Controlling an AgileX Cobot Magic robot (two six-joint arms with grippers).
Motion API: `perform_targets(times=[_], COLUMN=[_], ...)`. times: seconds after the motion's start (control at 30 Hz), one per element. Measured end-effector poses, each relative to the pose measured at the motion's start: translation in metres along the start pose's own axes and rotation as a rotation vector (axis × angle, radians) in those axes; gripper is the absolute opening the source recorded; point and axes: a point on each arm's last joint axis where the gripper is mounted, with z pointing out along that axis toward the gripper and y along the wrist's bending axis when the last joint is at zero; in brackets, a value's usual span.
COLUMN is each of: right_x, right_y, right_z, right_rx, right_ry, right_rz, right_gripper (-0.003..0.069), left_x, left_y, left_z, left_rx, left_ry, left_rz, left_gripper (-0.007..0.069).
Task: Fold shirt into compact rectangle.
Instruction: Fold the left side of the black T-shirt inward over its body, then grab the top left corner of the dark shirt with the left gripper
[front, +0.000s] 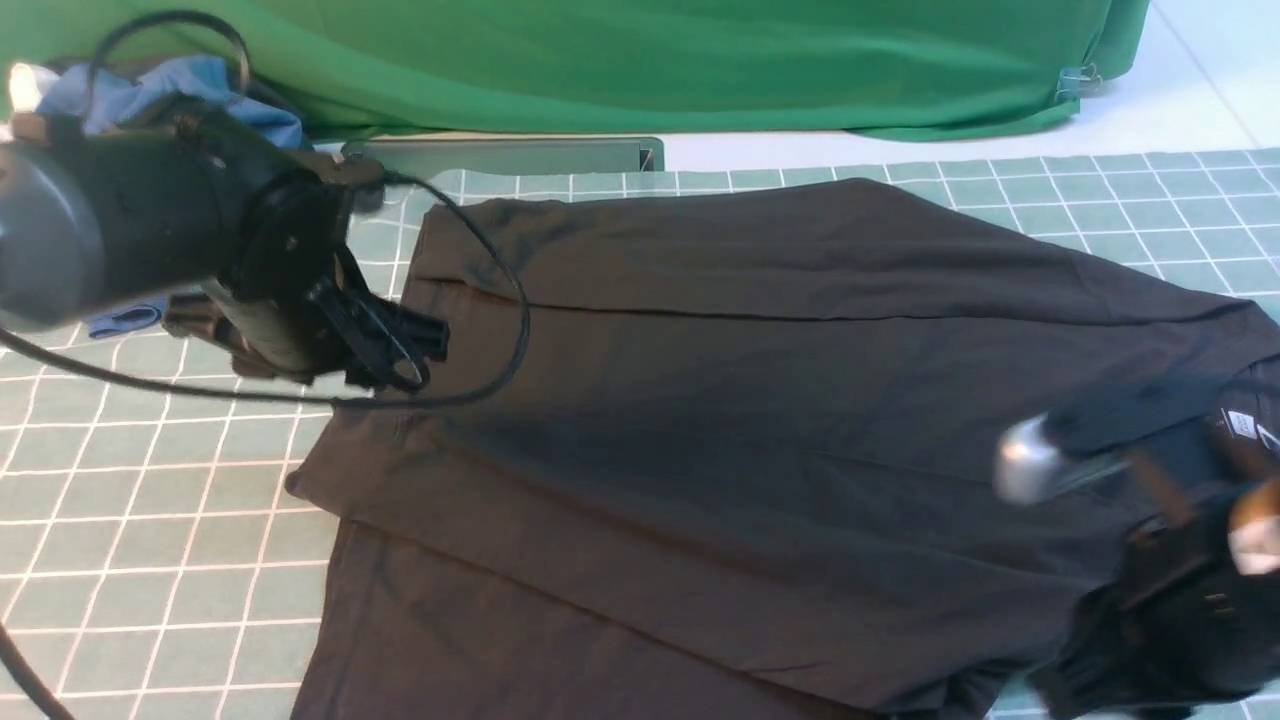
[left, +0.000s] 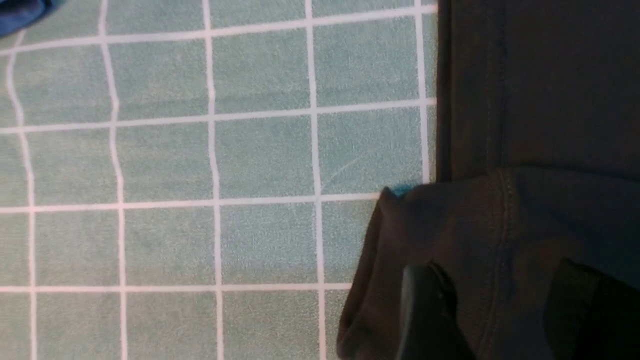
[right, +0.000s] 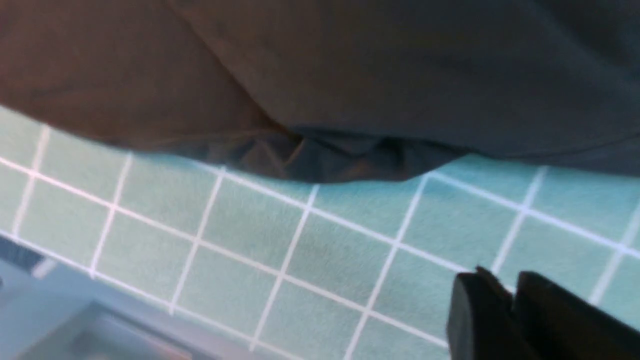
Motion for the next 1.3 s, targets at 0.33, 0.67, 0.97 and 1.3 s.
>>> perform_targets(times=[0.33,0.67,0.97,1.3], right_x=[-0.03,-0.036,-0.039,-0.026], right_y=[0.005,0.001,-0.002,-0.003], right_z=[0.061,0.077,0.088,0.053], right_rx=[-0.025,0.016,0.048,0.06], right_ry=[0.025,0.02,0.024,0.041], right_rz=[-0.018,-0.063,-0.134,-0.146], right_gripper=[0.0363,0.0357,0.0098,0.0041], left_x=[0.002,0.038,0.037,0.036], left_y=[-0.022,-0.023,-0.023,-0.023], left_z=[-0.05,-0.025,-0.023,-0.023], left_rx=[0.388,0.367,0.366,0.367], left_ry=[0.024,0.144,0.116,0.095], left_rz=[-0.106,-0.088,-0.086,-0.078], left_gripper=[0.0015,0.0011,0.0012,0.0013])
